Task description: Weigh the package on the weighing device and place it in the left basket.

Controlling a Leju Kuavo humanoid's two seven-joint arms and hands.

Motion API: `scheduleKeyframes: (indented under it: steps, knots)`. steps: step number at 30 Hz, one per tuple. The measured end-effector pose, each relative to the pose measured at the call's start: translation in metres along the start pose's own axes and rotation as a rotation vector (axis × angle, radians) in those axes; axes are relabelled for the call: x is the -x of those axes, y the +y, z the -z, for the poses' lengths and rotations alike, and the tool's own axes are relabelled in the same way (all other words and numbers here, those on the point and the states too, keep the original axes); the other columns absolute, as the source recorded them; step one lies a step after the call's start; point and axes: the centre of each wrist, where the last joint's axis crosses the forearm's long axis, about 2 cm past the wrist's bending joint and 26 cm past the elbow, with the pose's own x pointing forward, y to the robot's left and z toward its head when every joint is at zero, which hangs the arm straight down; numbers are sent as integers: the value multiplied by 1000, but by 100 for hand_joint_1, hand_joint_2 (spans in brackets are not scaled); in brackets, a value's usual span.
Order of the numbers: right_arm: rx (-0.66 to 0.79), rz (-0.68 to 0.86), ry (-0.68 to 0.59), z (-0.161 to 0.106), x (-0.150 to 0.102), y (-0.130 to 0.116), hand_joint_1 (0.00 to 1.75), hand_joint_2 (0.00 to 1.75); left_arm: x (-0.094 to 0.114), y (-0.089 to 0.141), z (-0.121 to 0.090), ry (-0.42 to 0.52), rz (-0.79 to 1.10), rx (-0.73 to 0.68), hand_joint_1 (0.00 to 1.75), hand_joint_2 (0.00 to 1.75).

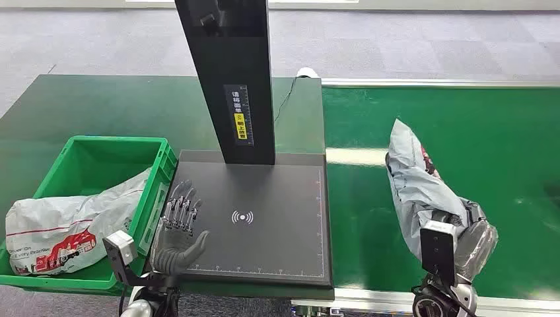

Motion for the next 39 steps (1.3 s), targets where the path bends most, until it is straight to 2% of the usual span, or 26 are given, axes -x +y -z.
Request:
scheduleKeyframes:
  steps: [6,16,20,24,30,35,39]
  knots:
    - [-31,74,-183,3,-31,16,175,175,1,-2,6,-23,6,-2,0,175]
    - [-55,125,-229,1,-48,26,175,175,1,-2,9,-30,8,2,0,175]
    - [-119,158,-331,1,-59,35,175,175,1,-2,11,-34,8,3,0,175]
    - [-327,244,-455,-2,-95,66,175,175,1,-1,17,-51,20,-21,0,175]
    - [-863,327,-579,-45,-132,112,175,175,0,1,20,-82,47,-63,0,175]
    - [-1221,271,-559,-87,-135,132,175,175,0,1,19,-86,40,-63,0,175]
    - [-1405,219,-532,-108,-125,143,175,175,0,2,19,-85,36,-67,0,175]
